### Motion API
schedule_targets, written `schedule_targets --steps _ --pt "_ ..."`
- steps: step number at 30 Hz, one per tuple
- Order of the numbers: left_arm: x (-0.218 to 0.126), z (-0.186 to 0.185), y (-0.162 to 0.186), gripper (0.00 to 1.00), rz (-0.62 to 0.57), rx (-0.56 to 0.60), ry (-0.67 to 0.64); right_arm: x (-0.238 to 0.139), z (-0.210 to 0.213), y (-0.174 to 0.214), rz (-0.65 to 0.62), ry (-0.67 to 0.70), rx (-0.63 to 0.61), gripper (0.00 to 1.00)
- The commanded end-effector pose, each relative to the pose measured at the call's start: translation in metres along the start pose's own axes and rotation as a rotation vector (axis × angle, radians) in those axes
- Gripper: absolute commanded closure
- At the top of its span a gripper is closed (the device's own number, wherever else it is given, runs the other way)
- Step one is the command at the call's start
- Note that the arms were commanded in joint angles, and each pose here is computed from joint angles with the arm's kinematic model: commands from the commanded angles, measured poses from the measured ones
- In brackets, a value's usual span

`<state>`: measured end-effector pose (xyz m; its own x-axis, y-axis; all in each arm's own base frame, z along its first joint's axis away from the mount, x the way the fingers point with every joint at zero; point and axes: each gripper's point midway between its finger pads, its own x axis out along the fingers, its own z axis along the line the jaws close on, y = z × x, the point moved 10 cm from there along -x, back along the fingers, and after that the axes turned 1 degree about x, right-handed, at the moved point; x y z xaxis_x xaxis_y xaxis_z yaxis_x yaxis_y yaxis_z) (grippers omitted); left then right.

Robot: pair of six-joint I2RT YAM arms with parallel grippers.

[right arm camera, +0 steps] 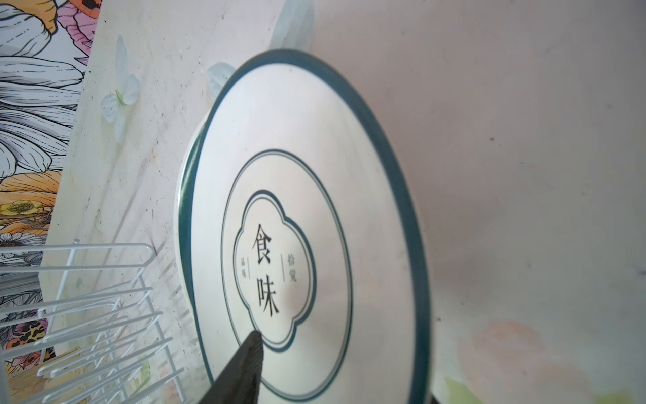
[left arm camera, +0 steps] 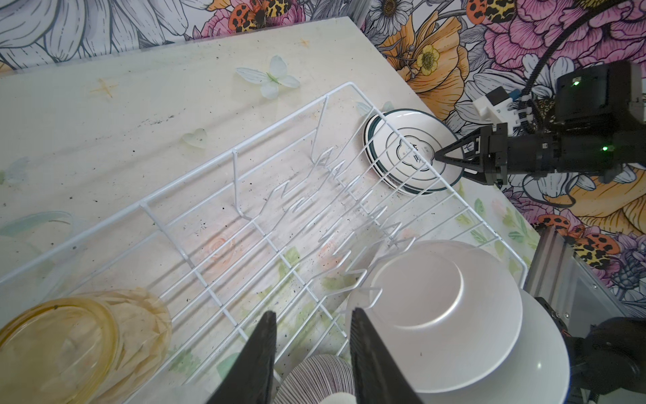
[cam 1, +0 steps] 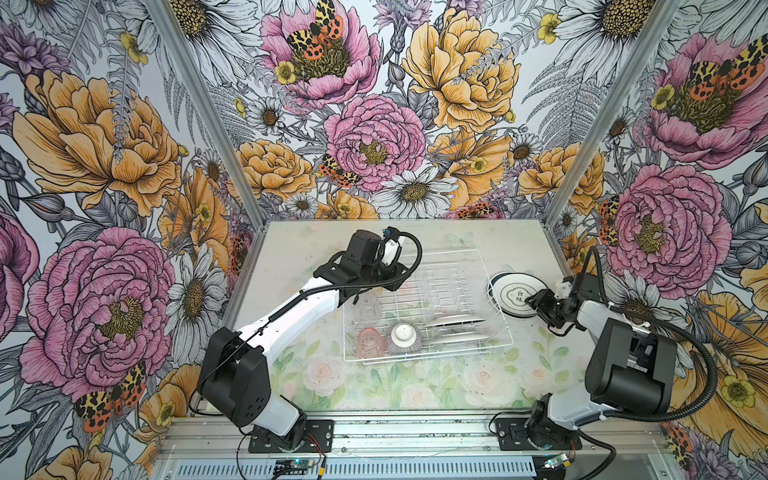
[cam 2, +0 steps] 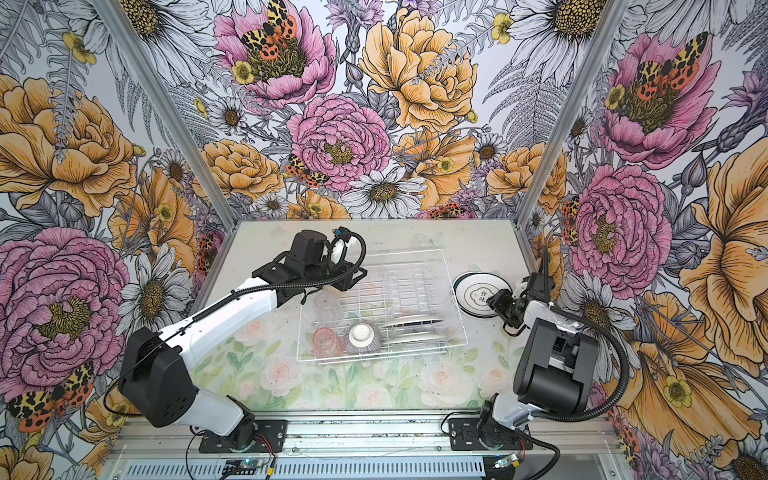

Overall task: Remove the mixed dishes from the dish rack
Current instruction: 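Open the right gripper and lift it while the left gripper reaches into the rack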

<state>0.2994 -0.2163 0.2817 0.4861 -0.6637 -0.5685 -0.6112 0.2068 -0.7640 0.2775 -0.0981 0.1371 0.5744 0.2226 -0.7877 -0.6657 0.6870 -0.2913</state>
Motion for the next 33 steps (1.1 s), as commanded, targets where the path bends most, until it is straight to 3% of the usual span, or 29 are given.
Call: schedule_targets --steps 1,16,33 --pt "-0.008 0.001 -0.002 0.63 -0.031 0.024 0.017 -0.01 0.01 -0.007 -0.031 0.011 -0.046 0.48" --pt "-0.013 0.01 0.008 0.63 -0.032 0.006 0.013 -0.007 0.01 0.0 0.05 0.049 -0.074 0.47" --pt "-0.011 0.015 0.014 0.63 -0.022 -0.007 0.027 -0.01 0.012 0.002 0.06 0.088 -0.084 0.44"
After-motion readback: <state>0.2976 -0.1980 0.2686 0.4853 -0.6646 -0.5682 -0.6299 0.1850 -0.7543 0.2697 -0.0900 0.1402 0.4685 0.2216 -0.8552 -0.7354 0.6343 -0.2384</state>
